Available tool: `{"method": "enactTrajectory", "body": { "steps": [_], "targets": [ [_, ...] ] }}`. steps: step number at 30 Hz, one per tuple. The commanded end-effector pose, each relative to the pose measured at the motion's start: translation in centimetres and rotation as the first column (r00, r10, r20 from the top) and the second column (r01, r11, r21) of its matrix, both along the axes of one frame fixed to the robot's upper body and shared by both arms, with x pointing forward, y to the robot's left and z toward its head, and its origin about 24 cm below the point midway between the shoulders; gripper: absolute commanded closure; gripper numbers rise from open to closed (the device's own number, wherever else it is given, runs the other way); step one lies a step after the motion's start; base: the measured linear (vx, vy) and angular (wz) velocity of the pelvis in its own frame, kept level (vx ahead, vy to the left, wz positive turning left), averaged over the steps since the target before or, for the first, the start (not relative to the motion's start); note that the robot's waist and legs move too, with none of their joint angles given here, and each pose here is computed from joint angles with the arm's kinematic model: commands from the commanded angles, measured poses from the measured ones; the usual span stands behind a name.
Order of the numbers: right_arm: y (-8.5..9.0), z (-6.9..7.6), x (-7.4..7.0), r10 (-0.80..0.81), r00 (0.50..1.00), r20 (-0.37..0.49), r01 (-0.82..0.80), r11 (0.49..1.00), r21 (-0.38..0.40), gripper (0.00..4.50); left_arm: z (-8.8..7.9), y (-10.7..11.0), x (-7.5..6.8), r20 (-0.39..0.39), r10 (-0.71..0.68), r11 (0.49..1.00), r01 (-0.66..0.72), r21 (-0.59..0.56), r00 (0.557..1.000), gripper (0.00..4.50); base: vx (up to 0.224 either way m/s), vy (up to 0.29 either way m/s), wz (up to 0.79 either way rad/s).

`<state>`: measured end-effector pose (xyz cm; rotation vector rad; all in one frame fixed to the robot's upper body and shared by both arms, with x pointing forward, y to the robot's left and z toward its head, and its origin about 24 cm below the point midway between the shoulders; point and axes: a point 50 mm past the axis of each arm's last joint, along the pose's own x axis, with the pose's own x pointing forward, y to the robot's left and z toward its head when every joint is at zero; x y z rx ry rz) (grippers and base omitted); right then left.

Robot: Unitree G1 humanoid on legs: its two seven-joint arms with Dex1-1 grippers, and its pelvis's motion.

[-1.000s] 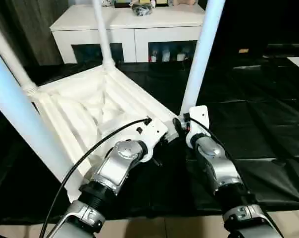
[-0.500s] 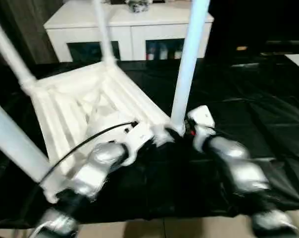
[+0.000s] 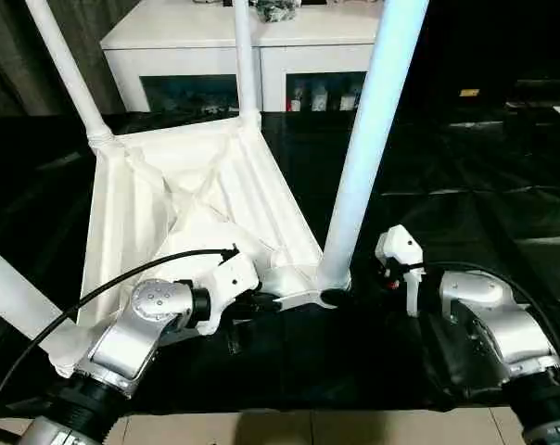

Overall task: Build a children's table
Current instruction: Rotate leg to tighten

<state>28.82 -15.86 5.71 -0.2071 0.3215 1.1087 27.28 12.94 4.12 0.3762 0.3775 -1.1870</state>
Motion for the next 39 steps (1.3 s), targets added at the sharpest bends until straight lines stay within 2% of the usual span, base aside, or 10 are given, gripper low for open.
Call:
{"method": "enactTrajectory", "body": {
  "steps": [1,15,18,21,24,30,33,34,35,39],
  "targets": [
    [0.3,-0.2,0.2,0.005,1.000,0.005,-0.005,1.000,-0.027,1.18,-0.2,-0.4,-0.4,-0.016,-0.039,0.999,0.038,-0.018,0.999,4.50,0.000,0.000,0.00],
    [0.6,-0.6,0.6,-0.077,0.997,-0.015,0.078,0.996,0.049,1.80,-0.6,0.0,-0.6,-0.036,-0.032,0.999,0.032,0.002,0.999,4.50,0.000,0.000,0.00],
    [0.7,-1.4,2.2,-0.368,0.928,-0.064,0.374,0.915,0.152,1.81,-1.8,-0.2,0.0,-0.035,0.059,0.994,-0.056,0.093,0.998,4.50,0.000,0.000,0.00],
    [1.9,-2.9,2.6,-0.539,0.841,-0.044,0.540,0.837,0.084,1.88,-2.2,-2.0,1.4,-0.021,0.222,0.972,-0.219,0.086,0.975,4.50,0.000,0.000,0.00],
    [2.3,-3.1,2.6,-0.561,0.827,-0.036,0.562,0.824,0.073,1.93,-2.2,-2.5,1.6,-0.023,0.255,0.965,-0.252,0.077,0.967,4.50,0.000,0.000,0.00],
    [6.5,-3.7,3.1,-0.703,0.711,0.025,0.702,0.712,0.019,2.00,-1.6,-5.5,4.2,0.006,0.494,0.869,-0.494,0.019,0.869,4.50,0.000,0.000,0.00],
    [7.6,-3.4,3.5,-0.706,0.708,0.029,0.705,0.709,0.039,2.00,-1.4,-5.7,4.6,0.032,0.527,0.850,-0.527,0.014,0.849,4.50,0.000,0.000,0.00],
    [8.4,-3.0,3.4,-0.676,0.737,0.011,0.672,0.734,0.095,2.00,-1.3,-5.8,4.7,0.046,0.525,0.851,-0.526,0.015,0.850,4.50,0.000,0.000,0.00],
    [8.6,-2.7,3.3,-0.661,0.750,0.012,0.655,0.745,0.126,1.46,-1.3,-5.8,4.7,0.051,0.516,0.856,-0.517,0.016,0.855,4.50,0.000,0.000,0.00],
    [8.3,-2.6,3.3,-0.668,0.744,0.021,0.660,0.739,0.137,1.20,-1.2,-5.7,4.5,0.056,0.494,0.868,-0.496,0.016,0.867,4.50,0.000,0.000,0.00]
  ]
}}
